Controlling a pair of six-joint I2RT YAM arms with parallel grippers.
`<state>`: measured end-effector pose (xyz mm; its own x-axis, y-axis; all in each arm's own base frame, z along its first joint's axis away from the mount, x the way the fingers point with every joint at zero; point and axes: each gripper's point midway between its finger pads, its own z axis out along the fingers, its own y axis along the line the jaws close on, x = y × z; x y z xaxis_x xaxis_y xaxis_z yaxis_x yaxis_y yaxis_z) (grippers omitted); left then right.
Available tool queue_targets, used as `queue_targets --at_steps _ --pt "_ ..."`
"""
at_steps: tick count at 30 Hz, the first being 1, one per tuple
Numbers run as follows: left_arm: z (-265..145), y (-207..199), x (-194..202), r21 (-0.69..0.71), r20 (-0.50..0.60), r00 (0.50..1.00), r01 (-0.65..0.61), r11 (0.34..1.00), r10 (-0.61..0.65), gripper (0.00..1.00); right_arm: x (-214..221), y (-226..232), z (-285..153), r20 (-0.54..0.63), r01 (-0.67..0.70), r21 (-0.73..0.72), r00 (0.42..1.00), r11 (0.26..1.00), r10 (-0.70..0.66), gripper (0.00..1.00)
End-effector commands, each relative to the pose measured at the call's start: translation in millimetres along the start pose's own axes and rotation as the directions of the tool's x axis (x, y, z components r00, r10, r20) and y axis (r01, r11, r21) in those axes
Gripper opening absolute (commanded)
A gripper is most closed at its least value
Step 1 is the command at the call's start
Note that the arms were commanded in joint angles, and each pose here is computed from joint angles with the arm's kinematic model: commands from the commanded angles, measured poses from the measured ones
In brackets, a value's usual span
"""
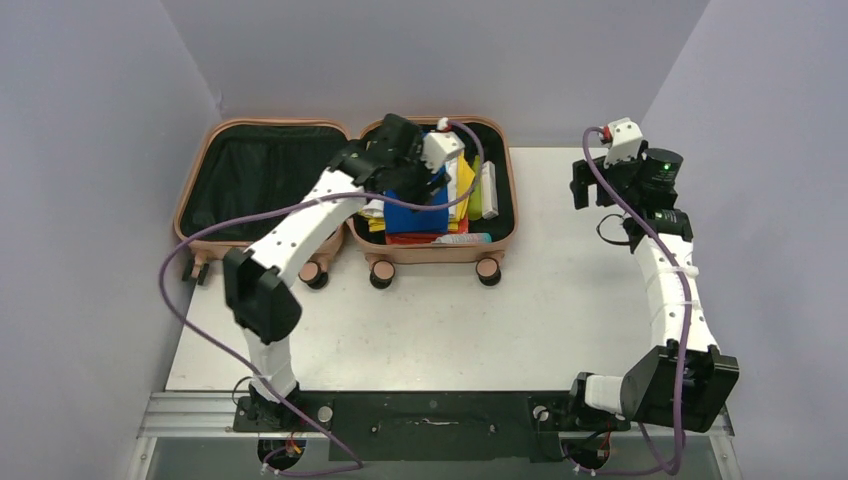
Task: Pack the luggage
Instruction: Place the makeup in the luggage.
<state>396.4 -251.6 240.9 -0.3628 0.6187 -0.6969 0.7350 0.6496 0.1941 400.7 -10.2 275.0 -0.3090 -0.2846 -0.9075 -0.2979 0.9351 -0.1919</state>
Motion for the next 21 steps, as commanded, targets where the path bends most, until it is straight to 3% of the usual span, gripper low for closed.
queue_targets --at_steps 1,7,13,21 --pt "28 -44 -55 0.124 0.061 0.998 -0.013 0.992 0.006 0.08 9 -16 7 0.004 -0.089 0.044 0.996 0.995 0.089 0.91" --pt "76 -105 -103 0.230 0.128 0.991 -0.067 0.971 0.038 0.07 16 -17 7 -0.003 -0.099 0.045 0.995 0.994 0.099 0.90" --pt "118 -152 -82 0.282 0.073 0.994 -0.096 0.955 0.079 0.07 22 -20 6 -0.001 -0.104 0.049 0.995 0.993 0.105 0.90" --pt "163 -170 -57 0.278 0.036 0.996 -0.083 0.957 0.076 0.07 25 -16 6 0.007 -0.123 0.019 0.992 0.992 0.123 0.90"
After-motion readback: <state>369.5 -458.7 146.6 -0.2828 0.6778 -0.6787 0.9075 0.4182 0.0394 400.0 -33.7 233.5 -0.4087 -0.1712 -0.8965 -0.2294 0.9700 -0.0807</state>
